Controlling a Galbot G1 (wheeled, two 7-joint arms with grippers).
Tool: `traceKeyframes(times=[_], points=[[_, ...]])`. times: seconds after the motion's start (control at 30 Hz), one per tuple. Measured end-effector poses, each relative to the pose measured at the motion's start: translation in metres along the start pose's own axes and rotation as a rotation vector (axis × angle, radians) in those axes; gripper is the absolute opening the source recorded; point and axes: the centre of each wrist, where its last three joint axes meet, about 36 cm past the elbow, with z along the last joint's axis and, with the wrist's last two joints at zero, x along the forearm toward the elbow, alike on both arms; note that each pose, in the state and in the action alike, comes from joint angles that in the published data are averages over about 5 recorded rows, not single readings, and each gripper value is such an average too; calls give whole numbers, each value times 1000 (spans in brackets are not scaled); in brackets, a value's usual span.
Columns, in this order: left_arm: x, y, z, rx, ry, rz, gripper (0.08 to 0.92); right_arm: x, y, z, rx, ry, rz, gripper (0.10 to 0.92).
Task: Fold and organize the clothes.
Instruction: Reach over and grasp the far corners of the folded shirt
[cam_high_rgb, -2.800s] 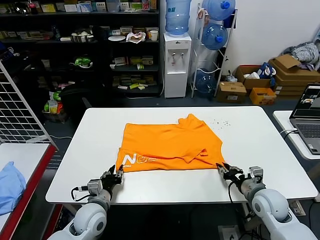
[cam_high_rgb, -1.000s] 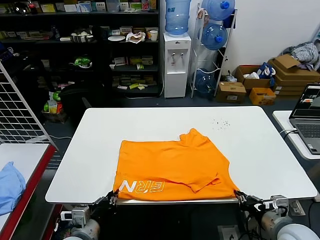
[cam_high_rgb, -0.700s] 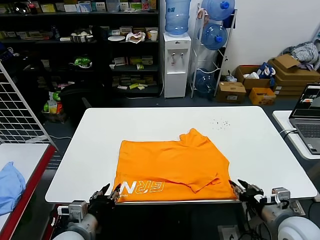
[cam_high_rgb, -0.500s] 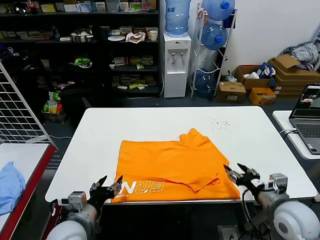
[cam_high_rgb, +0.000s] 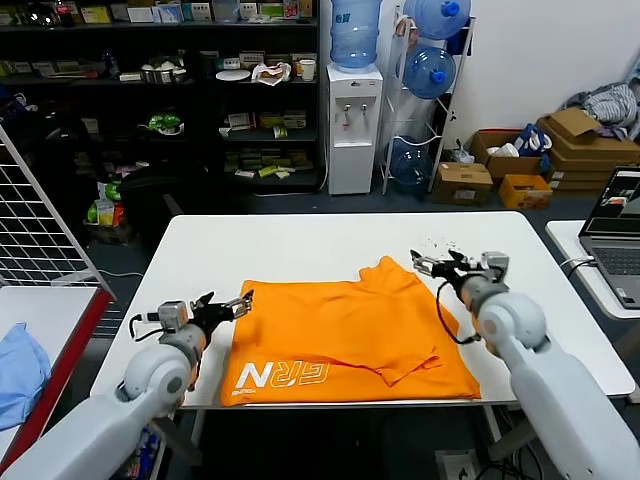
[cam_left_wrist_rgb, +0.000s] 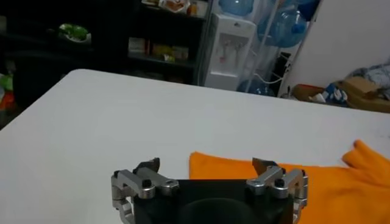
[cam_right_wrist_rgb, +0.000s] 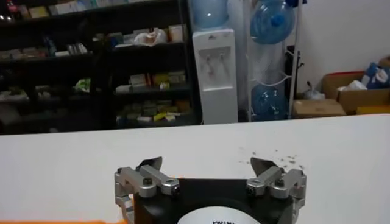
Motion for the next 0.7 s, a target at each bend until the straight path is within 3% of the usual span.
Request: traceKeyframes(times=[0.33,0.7], points=[[-61,9,-16,4,36,-17,921,-61,25,2,10,138,-4,921],[-84,7,-11,-6,92,-17,921,-81,30,12,29,221,7,921]])
